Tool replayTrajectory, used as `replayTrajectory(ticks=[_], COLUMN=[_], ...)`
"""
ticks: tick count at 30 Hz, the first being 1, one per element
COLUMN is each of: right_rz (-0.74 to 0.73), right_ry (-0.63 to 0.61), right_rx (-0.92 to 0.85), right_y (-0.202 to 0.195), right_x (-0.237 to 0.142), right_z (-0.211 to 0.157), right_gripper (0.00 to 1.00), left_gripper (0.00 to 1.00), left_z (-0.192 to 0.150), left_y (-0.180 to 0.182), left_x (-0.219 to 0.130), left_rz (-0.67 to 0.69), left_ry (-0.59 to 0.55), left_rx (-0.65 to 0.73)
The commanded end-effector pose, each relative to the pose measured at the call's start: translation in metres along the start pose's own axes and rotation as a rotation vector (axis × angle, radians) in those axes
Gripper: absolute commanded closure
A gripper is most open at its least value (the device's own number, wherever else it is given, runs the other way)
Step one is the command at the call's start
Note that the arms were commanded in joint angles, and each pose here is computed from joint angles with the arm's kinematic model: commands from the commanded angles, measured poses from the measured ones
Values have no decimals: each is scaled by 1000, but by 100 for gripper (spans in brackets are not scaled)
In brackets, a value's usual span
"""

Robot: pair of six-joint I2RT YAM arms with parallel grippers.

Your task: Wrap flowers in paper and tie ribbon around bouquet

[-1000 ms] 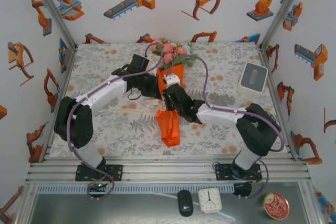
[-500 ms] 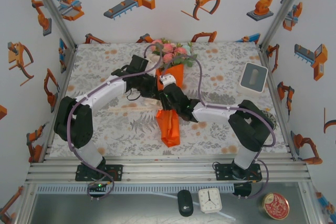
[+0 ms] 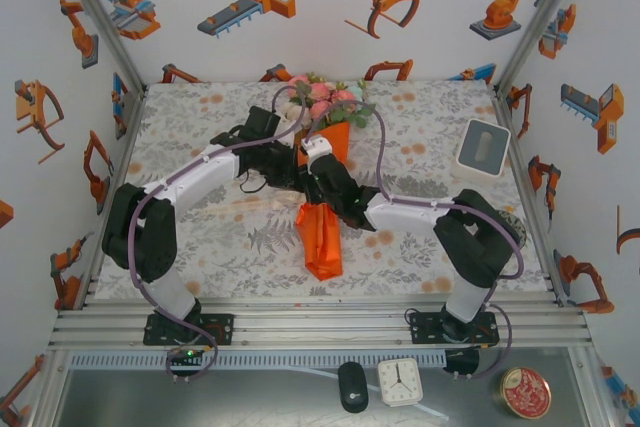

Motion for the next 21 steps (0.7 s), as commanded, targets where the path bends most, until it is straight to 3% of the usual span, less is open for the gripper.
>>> replayTrajectory(ticks=[1,7,11,15,19,21], right_rz=[-27,-29,10,33,48,52], right_ry=[-73,-85,-116,-132,-136,-142], right_rx=[11,14,8,-10,-22,-25], right_y=[-3,-6,-4,-3,-2,-2], right_x=[5,1,-6,-10,-13,-13], right_z=[17,18,14,6,2,1], right_gripper=[83,99,100,100,100,100], left_gripper=[92,87,75,64,62,63], left_z=[-2,-9,-7,10,33,42], left_y=[-7,-9,1,8,11,15], left_x=[-10,-18,-25,-49,-63,-54], left_rz=[-50,-103,-89,-106,-104,-82], left_ry=[2,8,-23,-125,-222,-218], left_rx=[1,-1,-26,-62,-95,-114])
Point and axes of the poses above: each hand's point on the last joint's axis, 136 mm out from that joint toward the fingers, its own x axis out along the fingers, its own y axis along the line the jaws close on, z = x × y, the point moved 9 cm from there along -x, back along the fingers, and after that the axes turned 13 degrees about -x, right-handed, at the moved point
